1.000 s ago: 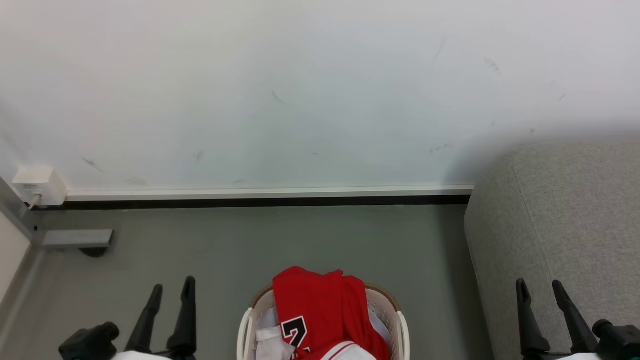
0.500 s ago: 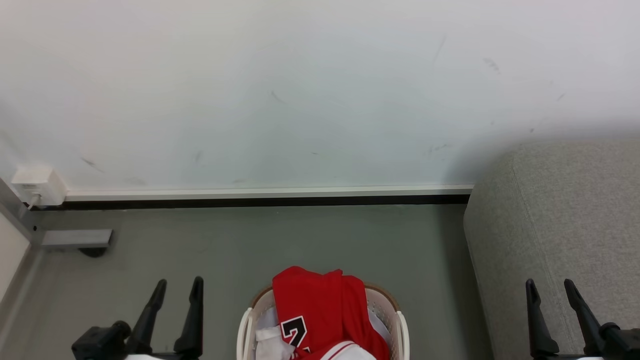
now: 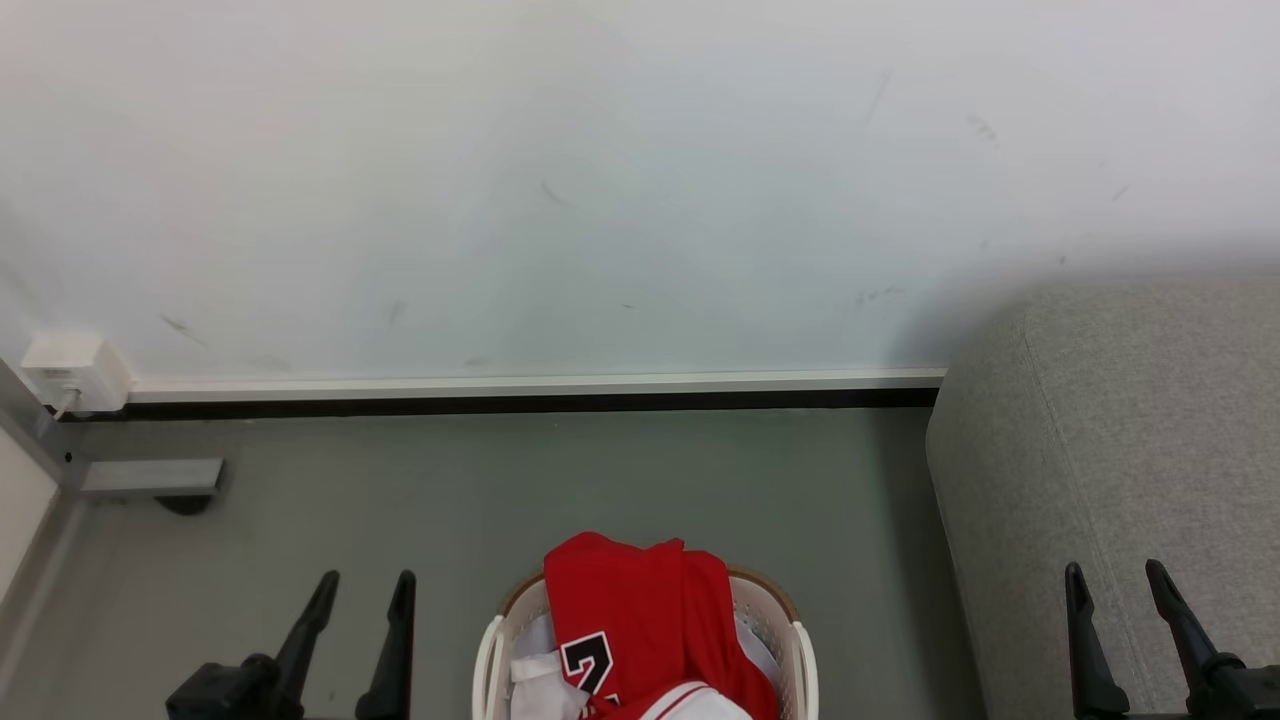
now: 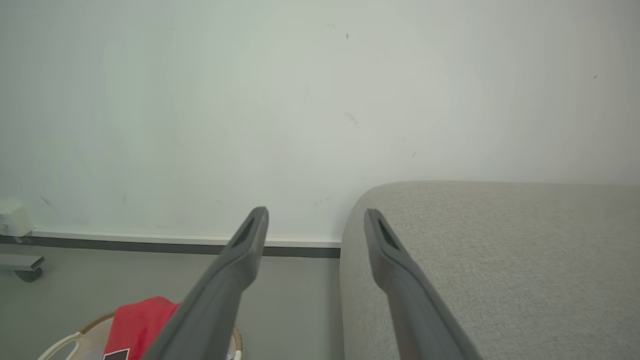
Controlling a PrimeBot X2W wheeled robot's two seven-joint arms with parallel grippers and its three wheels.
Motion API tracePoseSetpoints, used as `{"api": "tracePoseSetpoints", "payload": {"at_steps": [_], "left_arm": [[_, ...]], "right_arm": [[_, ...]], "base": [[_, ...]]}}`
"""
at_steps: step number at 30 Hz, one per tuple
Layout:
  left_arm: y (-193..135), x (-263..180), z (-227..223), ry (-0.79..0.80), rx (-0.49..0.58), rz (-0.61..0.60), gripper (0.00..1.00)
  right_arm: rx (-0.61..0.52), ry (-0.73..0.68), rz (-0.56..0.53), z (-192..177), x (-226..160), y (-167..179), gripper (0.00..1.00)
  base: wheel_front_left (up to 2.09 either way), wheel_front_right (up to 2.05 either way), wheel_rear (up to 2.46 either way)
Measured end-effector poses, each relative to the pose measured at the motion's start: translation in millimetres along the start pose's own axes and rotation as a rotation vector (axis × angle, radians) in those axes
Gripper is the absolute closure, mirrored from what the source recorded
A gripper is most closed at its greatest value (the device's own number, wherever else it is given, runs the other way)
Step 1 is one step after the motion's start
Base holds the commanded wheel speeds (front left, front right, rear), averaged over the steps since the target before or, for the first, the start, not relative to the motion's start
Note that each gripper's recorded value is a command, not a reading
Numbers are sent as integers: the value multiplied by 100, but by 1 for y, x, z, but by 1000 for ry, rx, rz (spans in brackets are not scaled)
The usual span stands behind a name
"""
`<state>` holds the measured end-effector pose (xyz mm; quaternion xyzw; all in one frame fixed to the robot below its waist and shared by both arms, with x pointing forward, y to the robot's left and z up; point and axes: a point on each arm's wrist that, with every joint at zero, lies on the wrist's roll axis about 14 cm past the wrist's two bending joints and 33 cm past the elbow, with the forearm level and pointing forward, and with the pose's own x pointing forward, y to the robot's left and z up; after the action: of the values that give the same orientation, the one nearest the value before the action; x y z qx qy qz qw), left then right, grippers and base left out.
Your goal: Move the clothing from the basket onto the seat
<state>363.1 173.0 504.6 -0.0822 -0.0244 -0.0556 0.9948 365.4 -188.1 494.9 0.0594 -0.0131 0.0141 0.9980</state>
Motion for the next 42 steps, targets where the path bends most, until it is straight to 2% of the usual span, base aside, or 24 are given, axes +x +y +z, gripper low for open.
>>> {"api": "tracePoseSetpoints", "payload": {"at_steps": [23, 42], "left_arm": [[-5, -4, 1, -19, 122, -40, 0], [-7, 3, -11, 17, 109, -55, 0]], "right_arm": [[-95, -1, 8, -4, -3, -3, 0], [-85, 5, -6, -7, -2, -7, 0]], "base": [[0, 0, 0], [0, 0, 0]]}}
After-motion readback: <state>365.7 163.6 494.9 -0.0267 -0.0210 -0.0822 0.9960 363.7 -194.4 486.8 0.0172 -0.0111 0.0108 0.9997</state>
